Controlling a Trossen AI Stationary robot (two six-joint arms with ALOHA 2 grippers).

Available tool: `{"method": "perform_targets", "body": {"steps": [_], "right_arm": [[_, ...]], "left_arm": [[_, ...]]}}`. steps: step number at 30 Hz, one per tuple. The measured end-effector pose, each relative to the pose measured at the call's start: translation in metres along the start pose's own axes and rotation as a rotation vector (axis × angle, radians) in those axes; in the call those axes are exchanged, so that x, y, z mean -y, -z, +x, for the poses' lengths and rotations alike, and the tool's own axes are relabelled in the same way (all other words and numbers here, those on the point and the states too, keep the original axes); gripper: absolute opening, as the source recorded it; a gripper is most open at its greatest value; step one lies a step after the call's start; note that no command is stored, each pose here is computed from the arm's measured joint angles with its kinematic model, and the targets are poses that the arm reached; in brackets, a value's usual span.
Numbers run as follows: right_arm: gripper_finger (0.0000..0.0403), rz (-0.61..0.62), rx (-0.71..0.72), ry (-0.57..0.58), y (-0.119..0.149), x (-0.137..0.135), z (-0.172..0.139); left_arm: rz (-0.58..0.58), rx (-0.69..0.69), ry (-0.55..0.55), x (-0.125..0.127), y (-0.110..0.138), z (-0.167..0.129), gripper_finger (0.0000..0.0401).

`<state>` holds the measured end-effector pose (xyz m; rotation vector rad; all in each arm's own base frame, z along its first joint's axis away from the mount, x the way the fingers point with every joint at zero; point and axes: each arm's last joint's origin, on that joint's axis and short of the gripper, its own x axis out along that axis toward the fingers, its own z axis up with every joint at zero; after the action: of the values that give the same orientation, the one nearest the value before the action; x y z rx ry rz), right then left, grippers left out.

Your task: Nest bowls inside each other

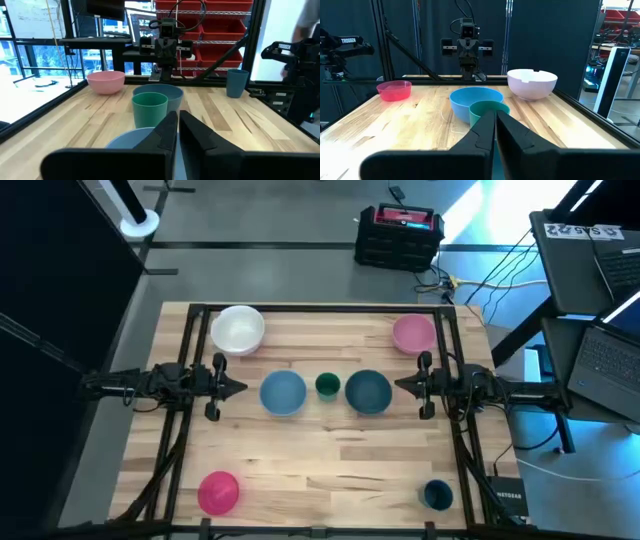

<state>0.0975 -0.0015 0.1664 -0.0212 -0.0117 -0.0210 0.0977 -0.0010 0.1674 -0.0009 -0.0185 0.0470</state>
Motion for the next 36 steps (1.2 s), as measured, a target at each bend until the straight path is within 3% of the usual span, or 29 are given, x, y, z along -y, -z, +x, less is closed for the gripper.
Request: {"method": "perform_targets", "body": {"steps": [19,23,25,36], "right_arm": [[0.0,0.006,0.014,0.0,-0.001,0.0,0.0],[0.0,0.152,0.047,-0.002,-0.005,0.0,0.0],[0.0,0.161,0.045,-0.002,-0.004,0.0,0.0],[0.0024,0.207,-0.08,-0.032,-0.04,0.0,0.026]], "left_arm": [[0.0,0.0,0.0,0.0,0.0,0.0,0.0],[0.0,0.0,0.0,0.0,0.0,0.0,0.0],[0.0,0.0,0.0,0.0,0.0,0.0,0.0],[0.0,0.0,-0.001,0.0,0.0,0.0,0.0]]}}
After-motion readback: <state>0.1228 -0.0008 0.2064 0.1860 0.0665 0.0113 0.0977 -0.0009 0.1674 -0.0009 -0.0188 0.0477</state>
